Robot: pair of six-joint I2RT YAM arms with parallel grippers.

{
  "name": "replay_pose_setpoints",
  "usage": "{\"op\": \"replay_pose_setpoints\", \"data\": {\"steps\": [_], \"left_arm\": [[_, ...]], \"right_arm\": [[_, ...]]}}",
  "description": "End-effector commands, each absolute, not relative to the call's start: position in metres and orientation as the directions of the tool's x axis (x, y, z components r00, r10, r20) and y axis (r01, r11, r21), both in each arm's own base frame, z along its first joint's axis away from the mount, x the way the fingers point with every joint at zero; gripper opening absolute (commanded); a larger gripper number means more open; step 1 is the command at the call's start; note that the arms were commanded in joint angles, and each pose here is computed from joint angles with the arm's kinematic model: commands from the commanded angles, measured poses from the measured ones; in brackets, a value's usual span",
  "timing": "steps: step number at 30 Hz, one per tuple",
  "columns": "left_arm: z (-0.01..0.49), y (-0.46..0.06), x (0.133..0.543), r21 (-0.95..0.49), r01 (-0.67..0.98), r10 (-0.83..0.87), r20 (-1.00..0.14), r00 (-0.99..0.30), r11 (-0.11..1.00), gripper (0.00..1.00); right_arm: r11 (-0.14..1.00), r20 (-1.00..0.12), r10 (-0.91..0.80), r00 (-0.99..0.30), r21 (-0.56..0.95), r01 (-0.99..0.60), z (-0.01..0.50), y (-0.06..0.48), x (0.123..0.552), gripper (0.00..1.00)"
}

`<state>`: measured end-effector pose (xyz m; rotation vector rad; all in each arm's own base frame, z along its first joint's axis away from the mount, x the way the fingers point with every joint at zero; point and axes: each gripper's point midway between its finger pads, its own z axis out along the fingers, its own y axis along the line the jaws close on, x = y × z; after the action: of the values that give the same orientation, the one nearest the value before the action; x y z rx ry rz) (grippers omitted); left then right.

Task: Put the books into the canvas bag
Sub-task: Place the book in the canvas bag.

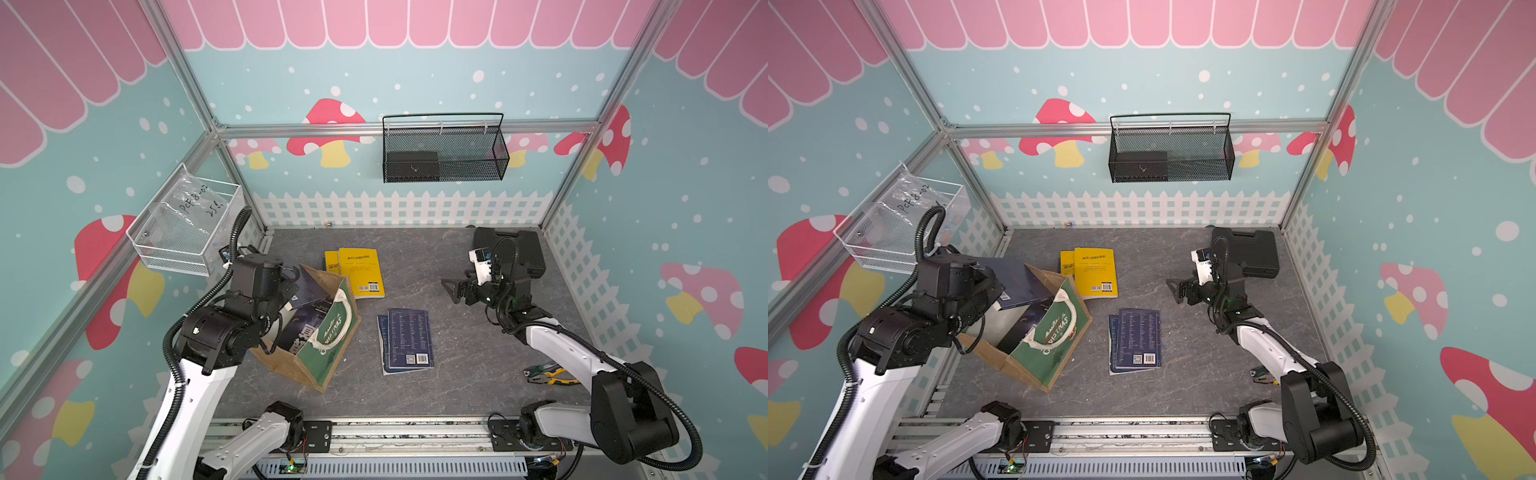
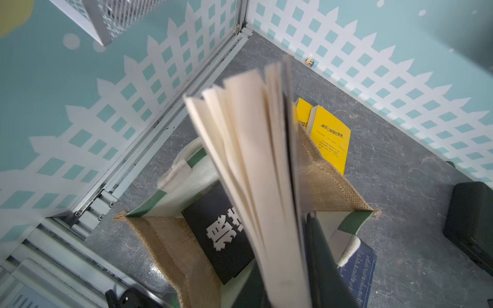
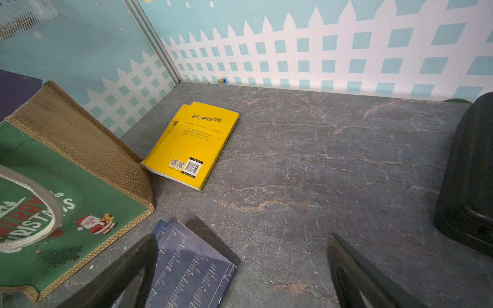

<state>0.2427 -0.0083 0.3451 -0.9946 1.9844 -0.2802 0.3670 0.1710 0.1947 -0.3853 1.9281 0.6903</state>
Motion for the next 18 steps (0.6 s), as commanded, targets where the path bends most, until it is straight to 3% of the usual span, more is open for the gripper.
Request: {"op": "replay_pose_setpoints", "data": {"steps": [1, 7, 18], "left_arm": [[0.339, -0.021, 0.255, -0.638, -0.525, -0.819, -0.516, -0.252, 0.563, 0.0], [0.303, -0.039, 0.265, -0.652, -0.547, -0.85, -0.432, -0.301, 0.525, 0.0], [0.257, -0.047, 0.282, -0.655, -0.537, -0.847, -0.433, -0.31, 0.531, 0.0]], "right_arm": [[0.784, -0.902, 0.008, -0.431, 0.273, -0.558, 0.194, 0.173, 0.362, 1.0], [0.785, -0.908, 0.007, -0.419, 0.264, -0.56, 0.198, 0.171, 0.359, 1.0], [0.783, -0.883, -0.038, -0.468, 0.265, -0.563, 0.183, 0.181, 0.354, 1.0]]}}
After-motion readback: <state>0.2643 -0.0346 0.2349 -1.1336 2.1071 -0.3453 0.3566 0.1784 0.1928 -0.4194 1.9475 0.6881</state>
